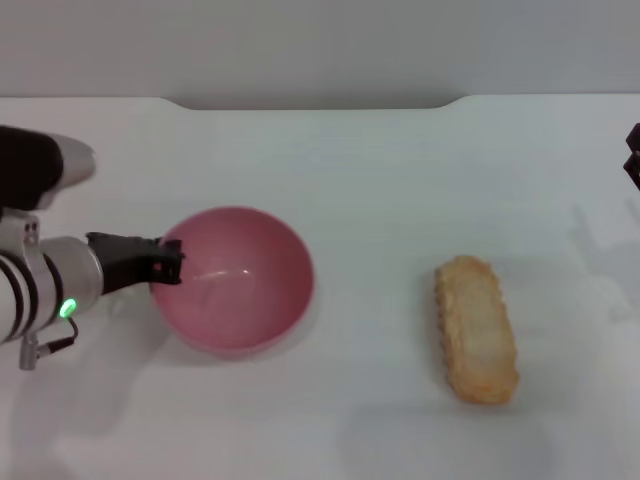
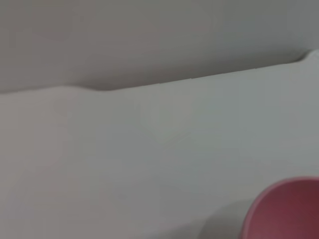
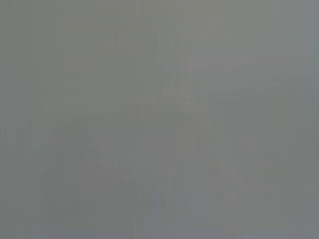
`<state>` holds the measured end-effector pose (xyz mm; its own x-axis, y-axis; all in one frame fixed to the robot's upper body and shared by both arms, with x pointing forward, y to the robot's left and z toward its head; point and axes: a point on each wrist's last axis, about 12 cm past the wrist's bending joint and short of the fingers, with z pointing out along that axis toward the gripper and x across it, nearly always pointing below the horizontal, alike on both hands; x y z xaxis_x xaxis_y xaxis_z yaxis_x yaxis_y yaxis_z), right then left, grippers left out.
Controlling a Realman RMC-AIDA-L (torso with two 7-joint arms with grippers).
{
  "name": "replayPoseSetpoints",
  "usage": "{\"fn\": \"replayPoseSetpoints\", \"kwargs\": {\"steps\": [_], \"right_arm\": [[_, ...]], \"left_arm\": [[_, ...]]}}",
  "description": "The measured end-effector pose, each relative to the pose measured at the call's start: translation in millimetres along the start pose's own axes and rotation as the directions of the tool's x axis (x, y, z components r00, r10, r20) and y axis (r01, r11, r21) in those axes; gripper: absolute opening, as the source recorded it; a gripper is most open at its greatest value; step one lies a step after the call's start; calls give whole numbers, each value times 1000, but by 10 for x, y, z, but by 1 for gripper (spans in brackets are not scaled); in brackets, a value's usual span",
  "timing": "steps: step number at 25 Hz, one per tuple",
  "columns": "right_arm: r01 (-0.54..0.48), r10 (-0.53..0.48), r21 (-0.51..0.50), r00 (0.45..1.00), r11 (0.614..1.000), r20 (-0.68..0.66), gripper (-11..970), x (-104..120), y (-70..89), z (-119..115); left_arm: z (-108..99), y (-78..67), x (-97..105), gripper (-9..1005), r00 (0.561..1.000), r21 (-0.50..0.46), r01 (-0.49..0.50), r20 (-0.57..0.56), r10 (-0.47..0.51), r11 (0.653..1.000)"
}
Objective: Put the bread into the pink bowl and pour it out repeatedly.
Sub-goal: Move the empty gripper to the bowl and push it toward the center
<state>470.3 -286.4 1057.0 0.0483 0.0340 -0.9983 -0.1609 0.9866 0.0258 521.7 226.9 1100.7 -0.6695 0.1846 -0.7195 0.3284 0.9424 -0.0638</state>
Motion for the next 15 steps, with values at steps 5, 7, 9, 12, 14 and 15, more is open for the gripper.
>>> {"fn": "replayPoseSetpoints", "kwargs": {"steps": [5, 7, 9, 12, 14, 15], "right_arm": [[-2, 3, 5, 1000, 1000, -28, 740, -11, 10, 42], [-16, 17, 11, 998, 1000, -67, 740, -36, 26, 97], [-29, 32, 21, 993, 999, -117, 740, -106, 51, 179], [11, -3, 33, 967, 999, -256, 740, -329, 135, 338], [65, -53, 25, 944, 998, -326, 740, -529, 211, 424], [85, -72, 21, 931, 996, -359, 740, -637, 251, 468]], "left_arm": [[32, -12, -43, 54, 1000, 1, 1, -1, -1, 1000], [41, -25, -65, 54, 1000, 4, 2, 3, -2, 1000], [48, -28, -89, 54, 1000, 6, 5, 3, -5, 1000], [51, -29, -107, 54, 1000, 7, 4, 3, -4, 1000], [54, -37, -137, 54, 1000, 7, -4, 10, 4, 1000], [62, -39, -152, 54, 1000, 7, -8, 13, 8, 1000]]}}
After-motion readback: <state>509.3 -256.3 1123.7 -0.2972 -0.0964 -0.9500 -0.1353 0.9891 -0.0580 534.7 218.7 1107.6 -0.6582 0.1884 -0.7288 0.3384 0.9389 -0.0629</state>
